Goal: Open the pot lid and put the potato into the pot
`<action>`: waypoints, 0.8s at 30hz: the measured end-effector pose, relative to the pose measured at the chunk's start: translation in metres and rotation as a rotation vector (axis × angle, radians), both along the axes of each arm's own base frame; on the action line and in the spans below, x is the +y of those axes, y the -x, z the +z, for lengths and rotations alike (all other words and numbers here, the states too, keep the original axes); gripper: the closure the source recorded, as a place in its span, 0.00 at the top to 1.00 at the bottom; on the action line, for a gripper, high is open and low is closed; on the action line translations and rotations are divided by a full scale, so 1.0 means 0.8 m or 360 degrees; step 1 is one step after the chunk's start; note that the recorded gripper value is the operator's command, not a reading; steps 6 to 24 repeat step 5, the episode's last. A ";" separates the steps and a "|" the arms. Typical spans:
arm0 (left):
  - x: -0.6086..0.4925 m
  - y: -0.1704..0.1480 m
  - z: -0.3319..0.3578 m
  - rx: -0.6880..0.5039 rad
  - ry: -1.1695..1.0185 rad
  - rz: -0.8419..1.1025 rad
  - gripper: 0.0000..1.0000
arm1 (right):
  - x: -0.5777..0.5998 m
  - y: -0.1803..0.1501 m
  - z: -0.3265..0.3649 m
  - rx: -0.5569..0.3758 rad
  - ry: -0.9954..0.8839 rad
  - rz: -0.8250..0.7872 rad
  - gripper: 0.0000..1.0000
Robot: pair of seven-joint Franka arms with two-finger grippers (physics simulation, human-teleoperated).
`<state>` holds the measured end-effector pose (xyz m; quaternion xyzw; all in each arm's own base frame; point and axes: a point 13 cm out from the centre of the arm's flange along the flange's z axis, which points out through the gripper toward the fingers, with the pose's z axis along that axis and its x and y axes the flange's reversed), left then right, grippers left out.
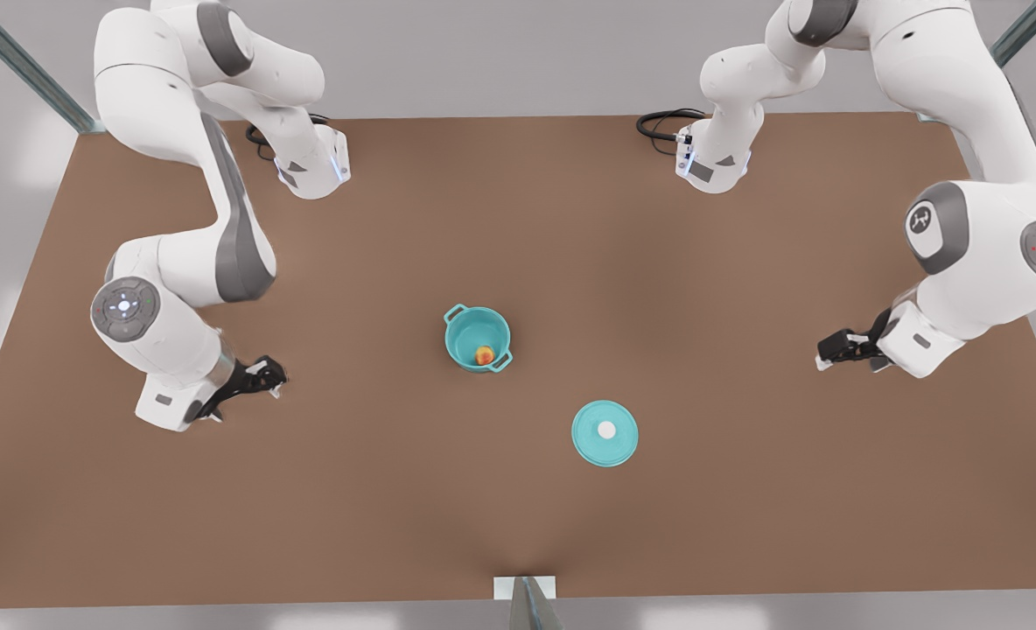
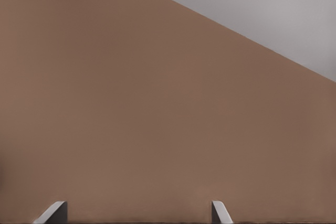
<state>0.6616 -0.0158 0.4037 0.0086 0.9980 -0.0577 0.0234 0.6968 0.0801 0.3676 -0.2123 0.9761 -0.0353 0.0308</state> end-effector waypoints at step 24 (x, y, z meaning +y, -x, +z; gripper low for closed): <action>-0.007 -0.002 -0.003 0.0002 0.0017 -0.0007 1.00 | -0.066 0.005 0.012 0.0037 0.0087 -0.0121 1.00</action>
